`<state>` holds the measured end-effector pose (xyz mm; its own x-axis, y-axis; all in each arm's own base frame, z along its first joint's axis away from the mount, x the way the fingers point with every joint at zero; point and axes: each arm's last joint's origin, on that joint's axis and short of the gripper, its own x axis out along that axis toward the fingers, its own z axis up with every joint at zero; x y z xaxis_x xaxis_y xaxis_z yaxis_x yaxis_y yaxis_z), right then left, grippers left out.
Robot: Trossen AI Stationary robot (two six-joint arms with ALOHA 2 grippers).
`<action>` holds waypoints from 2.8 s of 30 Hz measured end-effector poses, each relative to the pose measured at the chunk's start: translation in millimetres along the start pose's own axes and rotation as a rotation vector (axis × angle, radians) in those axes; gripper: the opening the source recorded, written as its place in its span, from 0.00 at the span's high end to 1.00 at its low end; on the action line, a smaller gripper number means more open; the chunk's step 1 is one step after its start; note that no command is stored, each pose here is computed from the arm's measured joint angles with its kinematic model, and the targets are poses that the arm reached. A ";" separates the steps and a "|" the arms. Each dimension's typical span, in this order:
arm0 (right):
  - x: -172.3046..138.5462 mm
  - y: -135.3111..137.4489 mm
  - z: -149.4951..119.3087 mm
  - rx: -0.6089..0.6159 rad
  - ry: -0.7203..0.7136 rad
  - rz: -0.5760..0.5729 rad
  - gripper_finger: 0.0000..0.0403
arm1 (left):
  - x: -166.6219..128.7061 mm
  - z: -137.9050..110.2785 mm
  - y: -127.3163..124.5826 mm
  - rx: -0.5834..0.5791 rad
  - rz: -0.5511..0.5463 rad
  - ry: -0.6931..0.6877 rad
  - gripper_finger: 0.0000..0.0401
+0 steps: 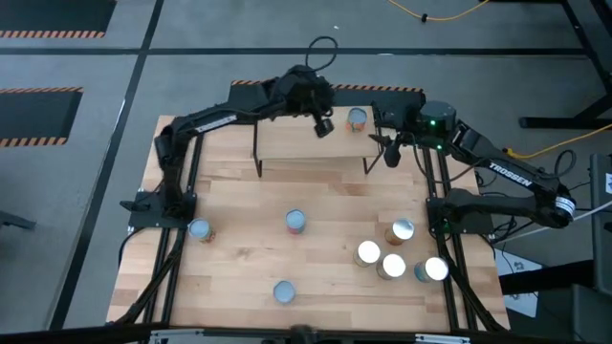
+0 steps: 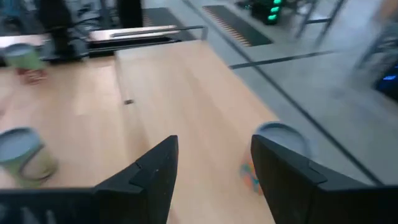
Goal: Pick and place cans onto a shelf
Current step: Put the canned oranges on the shelf, then put the canned carrots on the shelf
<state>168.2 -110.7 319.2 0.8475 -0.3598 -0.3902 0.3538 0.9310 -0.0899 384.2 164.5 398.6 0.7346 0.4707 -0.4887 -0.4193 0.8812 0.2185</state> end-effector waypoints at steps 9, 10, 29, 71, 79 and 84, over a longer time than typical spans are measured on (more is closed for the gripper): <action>36.4 0.8 -10.0 0.003 0.086 0.075 0.48 | -67.1 -5.0 -31.1 0.030 -0.075 0.172 1.00; 40.9 0.4 -11.7 0.005 0.098 0.078 0.48 | -71.0 -6.1 -35.6 0.033 -0.071 0.190 1.00; 94.8 -12.3 -30.8 -0.008 0.189 -0.120 0.48 | -91.4 -6.9 -83.1 0.122 -0.076 0.204 1.00; 11.1 34.7 9.2 -0.108 -0.082 0.264 0.48 | -114.2 -69.0 -176.2 -0.077 -0.313 0.598 0.91; 5.8 45.6 11.4 -0.129 -0.099 0.311 0.48 | -109.9 -119.6 -224.3 -0.324 -0.347 0.792 0.77; 7.1 51.0 10.2 -0.136 -0.085 0.338 0.48 | -106.6 -145.4 -251.8 -0.436 -0.416 0.820 0.71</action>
<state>196.3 -66.4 321.2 0.9393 -0.0297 -0.3418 -0.0020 0.9958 -0.0919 333.8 -114.0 272.8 0.3432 -0.1893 -0.9200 -0.4921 0.7981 -0.3478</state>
